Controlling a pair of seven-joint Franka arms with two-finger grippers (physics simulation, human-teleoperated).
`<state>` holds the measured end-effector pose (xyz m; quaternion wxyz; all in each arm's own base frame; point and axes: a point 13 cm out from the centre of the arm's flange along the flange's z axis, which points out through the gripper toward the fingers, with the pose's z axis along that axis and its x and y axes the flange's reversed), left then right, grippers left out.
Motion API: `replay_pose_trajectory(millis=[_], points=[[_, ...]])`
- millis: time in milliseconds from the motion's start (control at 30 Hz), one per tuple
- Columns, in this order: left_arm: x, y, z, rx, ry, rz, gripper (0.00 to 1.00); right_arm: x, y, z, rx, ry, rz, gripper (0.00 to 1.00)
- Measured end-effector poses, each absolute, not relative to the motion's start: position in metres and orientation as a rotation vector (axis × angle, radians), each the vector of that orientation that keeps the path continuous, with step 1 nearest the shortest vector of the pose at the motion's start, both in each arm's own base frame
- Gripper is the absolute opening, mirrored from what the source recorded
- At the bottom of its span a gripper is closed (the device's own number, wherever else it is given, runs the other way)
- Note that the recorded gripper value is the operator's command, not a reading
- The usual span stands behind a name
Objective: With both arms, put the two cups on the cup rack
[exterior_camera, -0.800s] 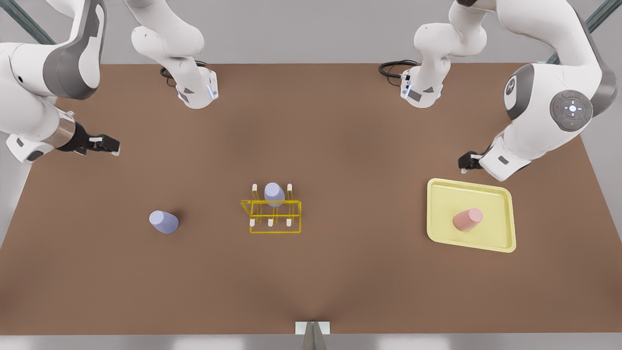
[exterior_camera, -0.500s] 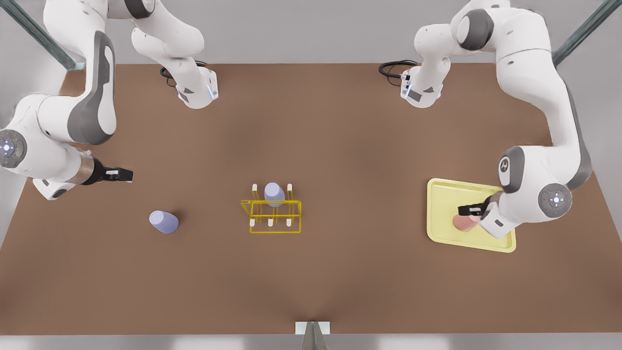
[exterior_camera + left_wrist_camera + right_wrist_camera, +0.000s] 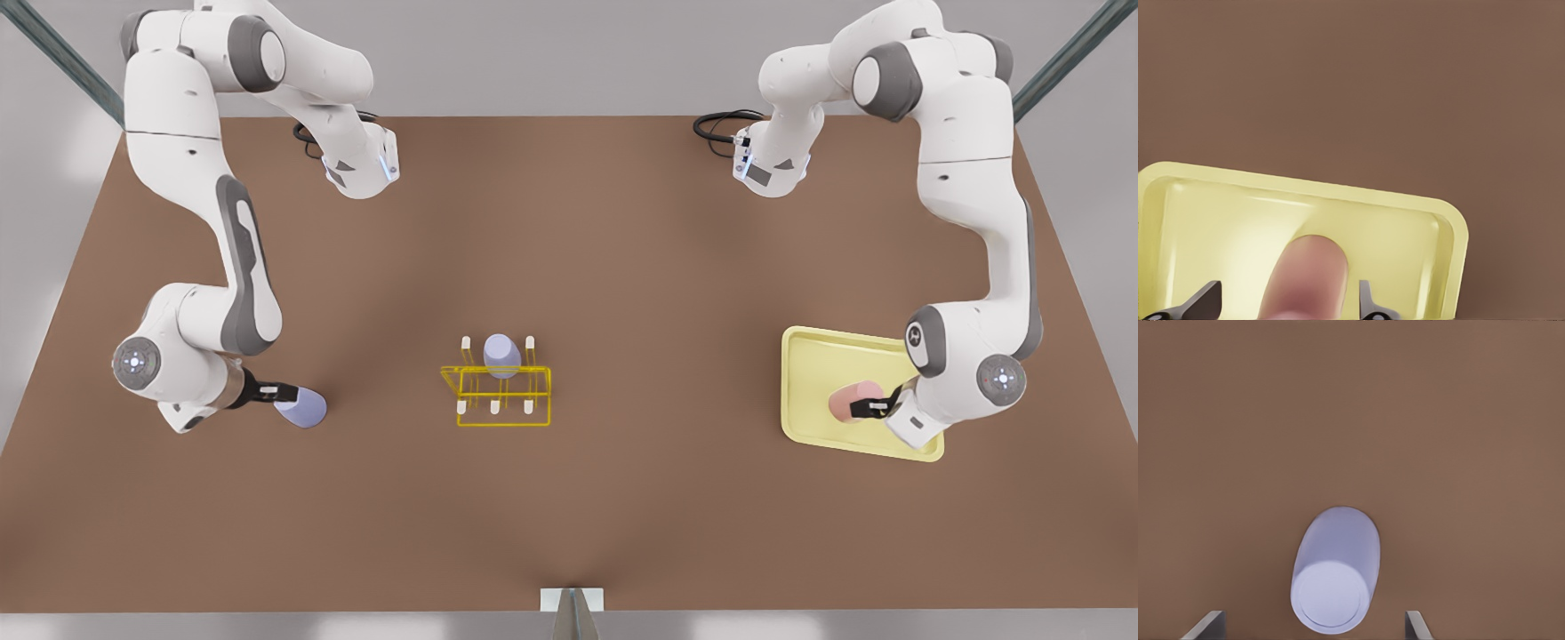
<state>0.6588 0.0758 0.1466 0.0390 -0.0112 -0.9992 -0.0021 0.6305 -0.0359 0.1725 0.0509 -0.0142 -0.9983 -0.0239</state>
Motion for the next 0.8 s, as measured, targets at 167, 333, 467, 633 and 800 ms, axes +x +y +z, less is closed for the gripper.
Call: replay_pose_trajectory(millis=[167,333,467,633,800], points=[[0.641,0.080,0.122,-0.076,-3.047,0.001,1.00,0.631,-0.030,0.150,-0.010,-3.077,-0.057,1.00],[0.622,0.080,0.097,-0.108,-3.025,0.008,1.00,0.624,-0.030,0.132,0.007,-3.080,-0.050,1.00],[0.618,0.083,0.085,-0.120,-3.037,0.006,1.00,0.617,-0.030,0.115,0.013,-3.070,-0.046,1.00],[0.622,0.082,0.082,-0.143,-3.057,0.002,1.00,0.611,-0.032,0.090,0.019,-3.061,-0.040,1.00],[0.619,0.080,0.077,-0.163,-3.055,0.002,1.00,0.610,-0.030,0.079,0.032,-3.058,-0.036,1.00]])
